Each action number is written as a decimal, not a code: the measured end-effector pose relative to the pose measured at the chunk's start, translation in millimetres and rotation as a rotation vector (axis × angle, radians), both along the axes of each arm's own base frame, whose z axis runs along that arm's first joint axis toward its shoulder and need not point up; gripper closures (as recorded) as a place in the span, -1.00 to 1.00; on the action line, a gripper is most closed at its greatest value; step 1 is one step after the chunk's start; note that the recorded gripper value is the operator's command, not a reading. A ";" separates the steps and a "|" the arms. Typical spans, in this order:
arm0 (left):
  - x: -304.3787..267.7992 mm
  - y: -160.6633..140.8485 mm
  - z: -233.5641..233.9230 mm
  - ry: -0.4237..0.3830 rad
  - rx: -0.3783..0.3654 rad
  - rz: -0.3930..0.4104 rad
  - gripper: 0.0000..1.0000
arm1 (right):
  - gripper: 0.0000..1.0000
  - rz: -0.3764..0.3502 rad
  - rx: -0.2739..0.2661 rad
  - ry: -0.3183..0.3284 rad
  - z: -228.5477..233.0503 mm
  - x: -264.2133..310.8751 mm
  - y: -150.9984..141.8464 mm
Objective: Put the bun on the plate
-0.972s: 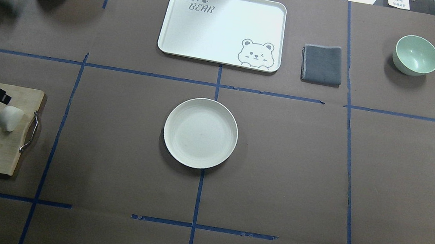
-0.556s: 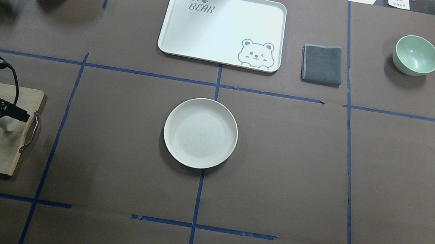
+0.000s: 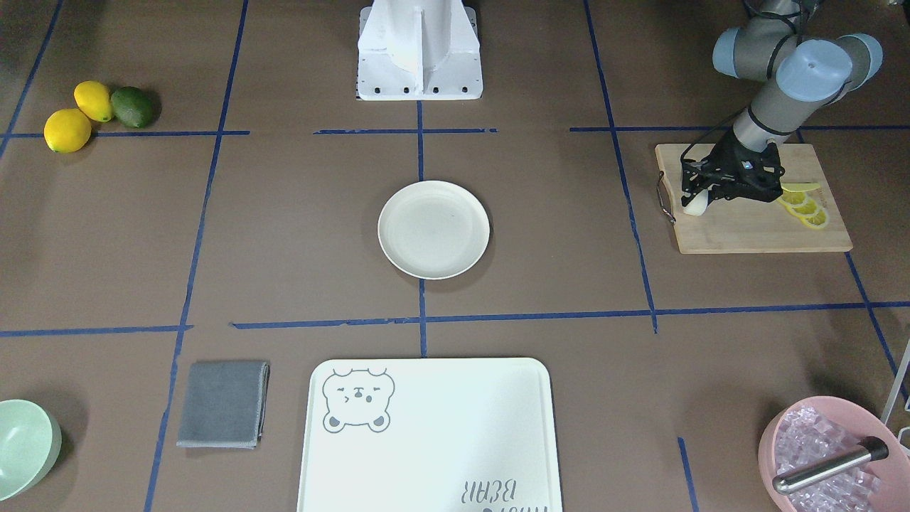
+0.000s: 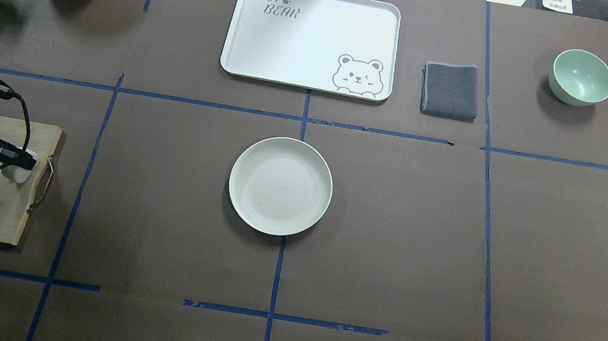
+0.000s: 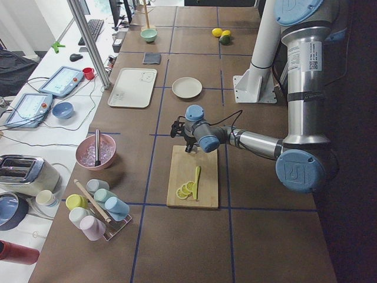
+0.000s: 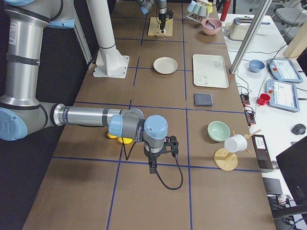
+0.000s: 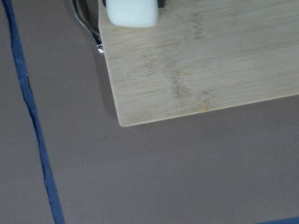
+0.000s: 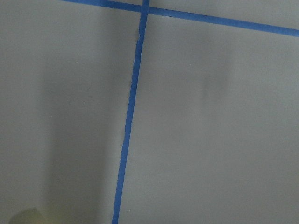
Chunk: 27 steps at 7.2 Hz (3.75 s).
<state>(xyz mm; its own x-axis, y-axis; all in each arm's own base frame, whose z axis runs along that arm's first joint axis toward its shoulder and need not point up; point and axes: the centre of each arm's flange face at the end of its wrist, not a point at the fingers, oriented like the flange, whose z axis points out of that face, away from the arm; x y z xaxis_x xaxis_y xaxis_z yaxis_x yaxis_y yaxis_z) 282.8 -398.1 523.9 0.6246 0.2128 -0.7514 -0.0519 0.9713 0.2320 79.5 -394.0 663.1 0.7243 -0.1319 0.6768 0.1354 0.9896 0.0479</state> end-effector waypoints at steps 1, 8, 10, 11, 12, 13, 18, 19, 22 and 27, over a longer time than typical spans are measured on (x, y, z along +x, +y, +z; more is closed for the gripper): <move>-1.0 -0.9 -22.2 -0.005 -0.007 -0.004 0.26 | -1.00 0.001 -0.001 -0.007 0.1 -0.6 0.4; 257.2 -35.3 -297.1 -0.036 -0.229 -0.200 0.25 | -1.00 0.002 -0.006 -0.016 1.7 -1.4 0.7; 312.9 -25.2 -349.8 -0.005 -0.262 -0.215 0.19 | -1.00 0.003 -0.007 -0.018 2.1 -1.5 0.7; 326.7 -26.2 -360.2 0.013 -0.261 -0.218 0.13 | -1.00 0.003 -0.008 -0.018 2.2 -1.6 0.8; 337.8 -30.9 -359.3 0.031 -0.249 -0.228 -0.15 | -1.00 0.003 -0.008 -0.018 2.2 -1.6 0.8; 345.0 -35.7 -353.3 0.039 -0.234 -0.239 -0.77 | -1.00 0.003 -0.008 -0.019 2.2 -1.6 0.8; 313.7 -51.0 -348.0 0.030 -0.167 -0.222 -0.98 | -1.00 0.003 -0.006 -0.021 1.3 -1.7 0.6; 274.7 -54.0 -339.6 0.011 -0.136 -0.183 -0.98 | -1.00 0.003 -0.006 -0.021 1.3 -1.8 0.6; 80.5 -59.0 -270.0 -0.060 -0.015 -0.038 -0.98 | -1.00 0.002 -0.004 -0.021 0.9 -1.8 0.6; -237.6 -90.0 -35.3 -0.081 0.039 0.146 -1.00 | -1.00 0.001 -0.005 -0.022 2.0 -1.8 0.7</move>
<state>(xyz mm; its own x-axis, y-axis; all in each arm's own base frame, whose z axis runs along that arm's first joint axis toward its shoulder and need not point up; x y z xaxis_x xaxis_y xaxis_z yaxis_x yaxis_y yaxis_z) 45.2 -488.1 488.7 0.6431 0.3340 -0.6891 -0.2123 0.9424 0.2586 77.7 -393.3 665.0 0.7096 -0.1275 0.6929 0.1335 0.9900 0.0454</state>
